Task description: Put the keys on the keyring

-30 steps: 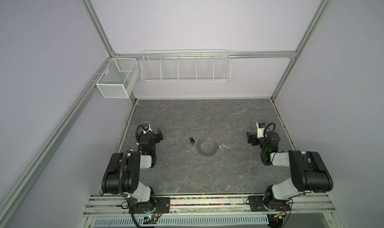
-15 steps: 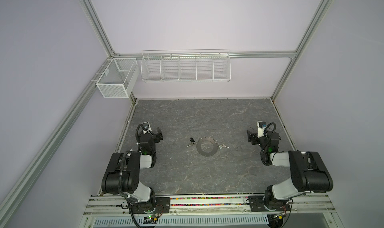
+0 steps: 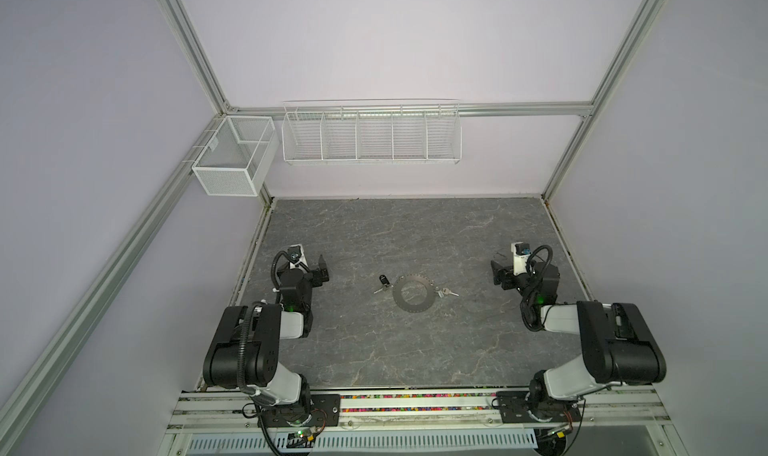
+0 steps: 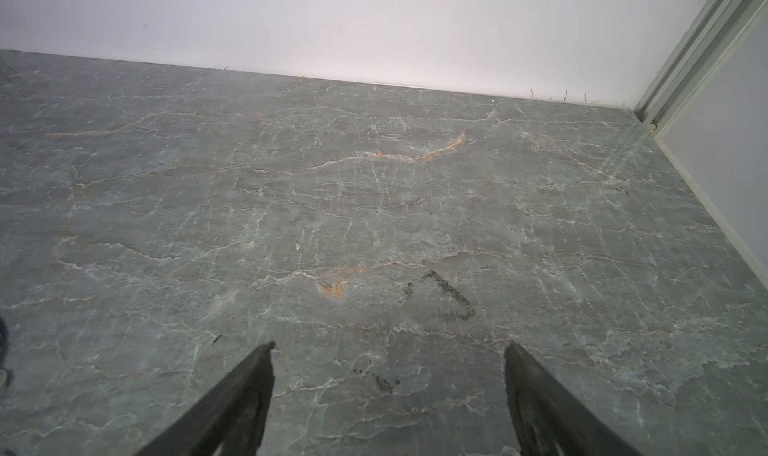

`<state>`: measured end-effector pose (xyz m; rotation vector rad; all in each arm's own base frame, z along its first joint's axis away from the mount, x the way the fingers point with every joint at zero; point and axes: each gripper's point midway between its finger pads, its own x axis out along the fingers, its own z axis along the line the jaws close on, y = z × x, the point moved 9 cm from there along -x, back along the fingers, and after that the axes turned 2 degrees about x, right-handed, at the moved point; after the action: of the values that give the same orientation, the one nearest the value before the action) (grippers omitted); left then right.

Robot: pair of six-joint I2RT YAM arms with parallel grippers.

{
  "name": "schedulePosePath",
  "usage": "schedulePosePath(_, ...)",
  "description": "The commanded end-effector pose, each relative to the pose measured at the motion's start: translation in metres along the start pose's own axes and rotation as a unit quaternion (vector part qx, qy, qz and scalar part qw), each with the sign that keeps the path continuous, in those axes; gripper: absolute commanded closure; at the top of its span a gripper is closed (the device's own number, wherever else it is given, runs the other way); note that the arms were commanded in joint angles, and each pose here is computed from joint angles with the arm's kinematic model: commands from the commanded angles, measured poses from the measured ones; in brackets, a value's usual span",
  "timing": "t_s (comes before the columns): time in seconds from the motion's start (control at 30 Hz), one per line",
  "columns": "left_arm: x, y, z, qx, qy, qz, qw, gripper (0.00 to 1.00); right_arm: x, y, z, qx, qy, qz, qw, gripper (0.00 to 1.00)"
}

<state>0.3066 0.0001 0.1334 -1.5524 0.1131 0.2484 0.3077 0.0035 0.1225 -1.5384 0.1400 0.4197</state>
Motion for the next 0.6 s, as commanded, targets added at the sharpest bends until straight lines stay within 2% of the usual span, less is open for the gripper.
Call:
schedulePosePath(0.0, 0.005, -0.006, 0.006, -0.018, -0.04, -0.003, 0.999, 0.02, 0.0, -0.003, -0.007, 0.015, 0.064, 0.001, 0.998, 0.12)
schedulePosePath(0.17, 0.002, -0.006, 0.012, -0.032, -0.074, -0.012, 0.997, 0.02, 0.001, -0.003, -0.007, 0.014, 0.101, 0.001, 0.995, 0.12)
schedulePosePath(0.2, 0.003, -0.006, 0.012, -0.031, -0.072, -0.01, 0.997, 0.02, 0.001, -0.003, -0.006, 0.015, 0.094, 0.003, 0.995, 0.12)
schedulePosePath(0.3, 0.003, -0.006, 0.011, -0.03, -0.07, -0.01, 0.997, 0.02, -0.002, -0.002, 0.001, -0.003, 0.001, -0.01, 1.0, 0.12)
schedulePosePath(0.37, 0.003, -0.006, 0.011, -0.03, -0.071, -0.01, 0.997, 0.02, -0.002, -0.002, 0.001, -0.002, 0.0, -0.01, 1.0, 0.12)
schedulePosePath(0.4, 0.003, -0.006, 0.011, -0.03, -0.071, -0.01, 0.997, 0.02, -0.002, -0.002, 0.0, -0.001, 0.007, -0.009, 1.0, 0.12)
schedulePosePath(0.47, 0.003, -0.006, 0.012, -0.03, -0.071, -0.01, 0.997, 0.02, 0.001, -0.003, -0.009, 0.022, 0.062, 0.001, 0.998, 0.12)
schedulePosePath(0.57, 0.003, -0.006, 0.011, -0.03, -0.07, -0.01, 0.997, 0.02, 0.001, -0.003, -0.008, 0.019, 0.07, 0.003, 0.997, 0.12)
